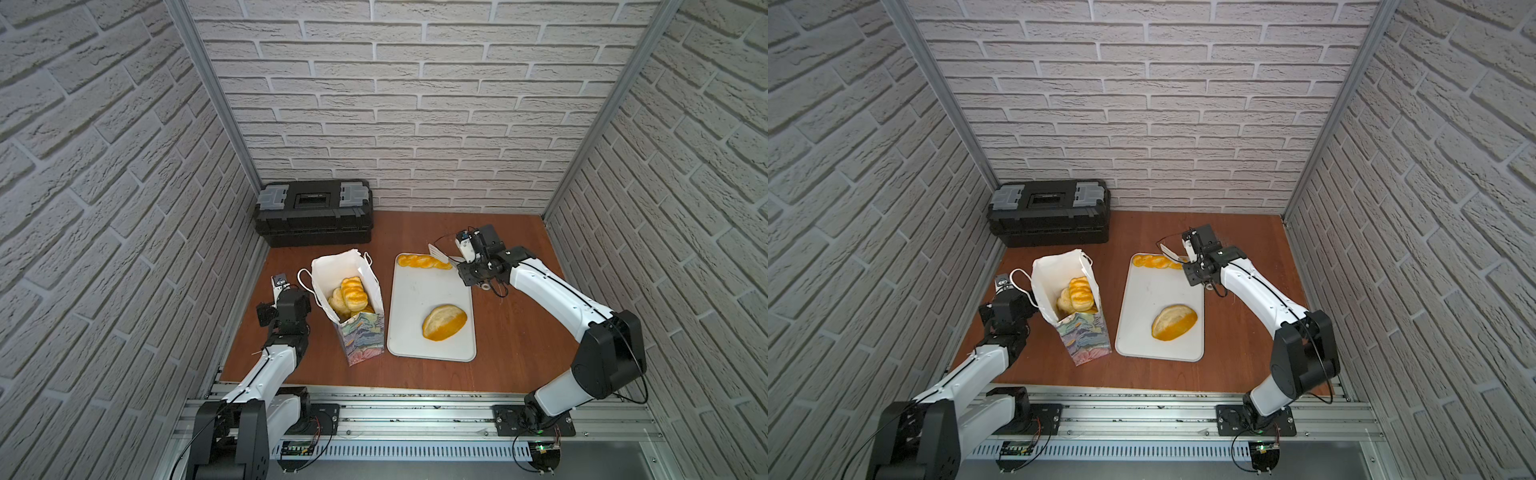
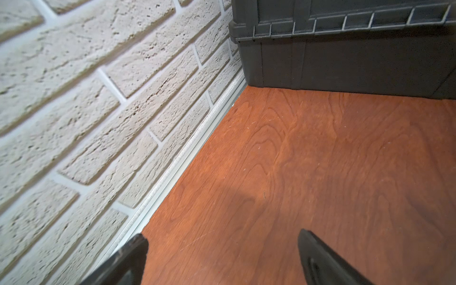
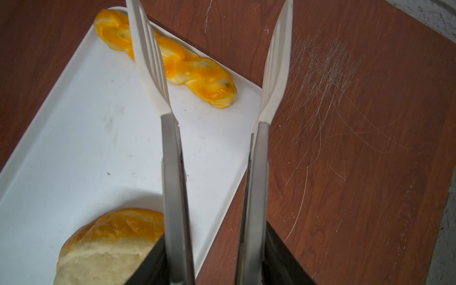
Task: Pack bread into a paper bag
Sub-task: Pick up the fake bread from the plate, then place the fake bread in the paper bag.
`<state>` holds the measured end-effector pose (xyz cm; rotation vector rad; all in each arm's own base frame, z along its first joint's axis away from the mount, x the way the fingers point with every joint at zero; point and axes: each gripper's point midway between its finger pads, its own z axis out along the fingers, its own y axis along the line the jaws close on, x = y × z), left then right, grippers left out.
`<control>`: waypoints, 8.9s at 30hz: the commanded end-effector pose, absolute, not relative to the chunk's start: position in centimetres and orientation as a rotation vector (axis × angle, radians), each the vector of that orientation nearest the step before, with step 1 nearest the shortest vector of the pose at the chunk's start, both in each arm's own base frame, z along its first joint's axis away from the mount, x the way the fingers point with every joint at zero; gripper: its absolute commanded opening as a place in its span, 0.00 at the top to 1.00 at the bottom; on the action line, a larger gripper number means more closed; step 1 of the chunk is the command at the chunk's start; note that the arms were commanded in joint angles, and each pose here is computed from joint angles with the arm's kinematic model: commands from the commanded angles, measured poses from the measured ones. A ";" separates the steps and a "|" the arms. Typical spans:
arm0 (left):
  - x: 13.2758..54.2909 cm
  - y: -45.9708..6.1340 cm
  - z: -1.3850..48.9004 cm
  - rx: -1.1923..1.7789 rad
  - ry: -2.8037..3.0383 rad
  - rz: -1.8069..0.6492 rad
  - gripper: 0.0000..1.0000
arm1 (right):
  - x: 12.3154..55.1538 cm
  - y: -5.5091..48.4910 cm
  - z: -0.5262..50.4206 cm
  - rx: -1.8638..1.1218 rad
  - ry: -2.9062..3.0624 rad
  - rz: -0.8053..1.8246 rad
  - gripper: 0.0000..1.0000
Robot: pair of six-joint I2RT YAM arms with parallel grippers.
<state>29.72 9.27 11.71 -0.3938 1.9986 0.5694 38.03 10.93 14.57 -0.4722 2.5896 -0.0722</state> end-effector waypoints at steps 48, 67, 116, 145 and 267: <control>29.8 9.4 12.3 -0.403 1.961 0.563 0.02 | 33.4 16.6 11.0 -0.663 2.726 0.203 0.54; 29.7 9.5 12.2 -0.404 1.961 0.565 0.02 | 35.8 16.3 10.0 -0.779 2.733 0.019 0.59; 29.8 9.3 12.0 -0.400 1.969 0.552 0.02 | 34.6 16.5 31.4 -0.559 2.267 0.149 0.98; 29.7 9.2 12.2 -0.402 1.963 0.549 0.02 | 23.6 23.3 43.6 -0.858 1.993 0.232 0.97; 29.1 9.5 14.1 -0.437 1.895 0.540 0.02 | 18.2 30.1 45.3 -1.197 1.332 -1.029 0.55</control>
